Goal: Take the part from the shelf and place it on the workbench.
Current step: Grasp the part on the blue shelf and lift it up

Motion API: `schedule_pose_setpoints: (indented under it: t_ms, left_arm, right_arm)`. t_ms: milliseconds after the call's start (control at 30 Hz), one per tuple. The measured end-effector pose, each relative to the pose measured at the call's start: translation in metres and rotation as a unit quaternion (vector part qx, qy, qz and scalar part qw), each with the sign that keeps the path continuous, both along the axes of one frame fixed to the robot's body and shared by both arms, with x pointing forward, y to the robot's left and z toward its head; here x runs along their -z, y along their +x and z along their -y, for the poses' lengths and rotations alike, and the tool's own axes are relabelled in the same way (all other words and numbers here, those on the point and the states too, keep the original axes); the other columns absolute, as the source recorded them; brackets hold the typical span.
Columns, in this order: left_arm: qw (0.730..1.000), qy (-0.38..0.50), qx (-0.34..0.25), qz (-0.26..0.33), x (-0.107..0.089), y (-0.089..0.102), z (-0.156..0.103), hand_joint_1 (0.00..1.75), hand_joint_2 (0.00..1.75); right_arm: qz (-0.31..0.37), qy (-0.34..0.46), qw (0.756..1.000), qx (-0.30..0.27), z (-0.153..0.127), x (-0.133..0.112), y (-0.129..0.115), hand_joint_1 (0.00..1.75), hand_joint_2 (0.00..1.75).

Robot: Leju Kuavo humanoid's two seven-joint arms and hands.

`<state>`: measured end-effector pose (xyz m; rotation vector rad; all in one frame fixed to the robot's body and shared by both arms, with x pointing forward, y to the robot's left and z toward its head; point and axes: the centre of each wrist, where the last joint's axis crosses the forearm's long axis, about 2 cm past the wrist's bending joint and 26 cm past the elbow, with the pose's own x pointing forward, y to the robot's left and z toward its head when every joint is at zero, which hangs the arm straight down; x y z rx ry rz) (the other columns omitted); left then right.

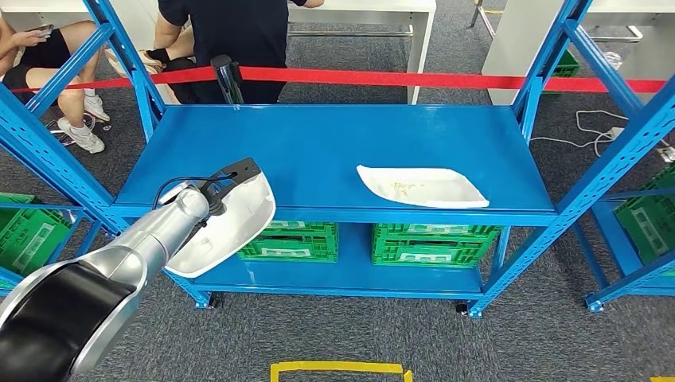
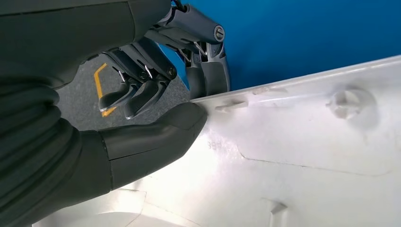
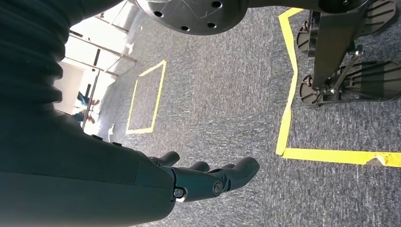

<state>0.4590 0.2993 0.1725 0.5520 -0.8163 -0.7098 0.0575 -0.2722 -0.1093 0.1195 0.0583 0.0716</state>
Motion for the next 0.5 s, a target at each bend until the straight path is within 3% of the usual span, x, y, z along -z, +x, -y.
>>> schedule_pose_setpoints:
  t_ms: [167, 300, 500]
  left_arm:
    - [1.000, -0.001, 0.015, 0.015, 0.0008, -0.0005, 0.0010, 1.75, 1.75]
    - [0.997, -0.004, 0.044, 0.065, 0.0001, -0.0003, 0.0037, 1.75, 1.75]
    - [0.990, -0.032, 0.042, 0.128, 0.0003, -0.0008, 0.0070, 1.75, 1.75]
  right_arm:
    - [0.000, 0.000, 1.000, 0.000, 0.0000, 0.0000, -0.0001, 0.00, 1.75]
    - [0.000, 0.000, 1.000, 0.001, 0.0000, 0.0000, -0.0001, 0.00, 1.75]
    - [0.000, 0.000, 1.000, 0.001, 0.0000, 0.0000, -0.0003, 0.00, 1.75]
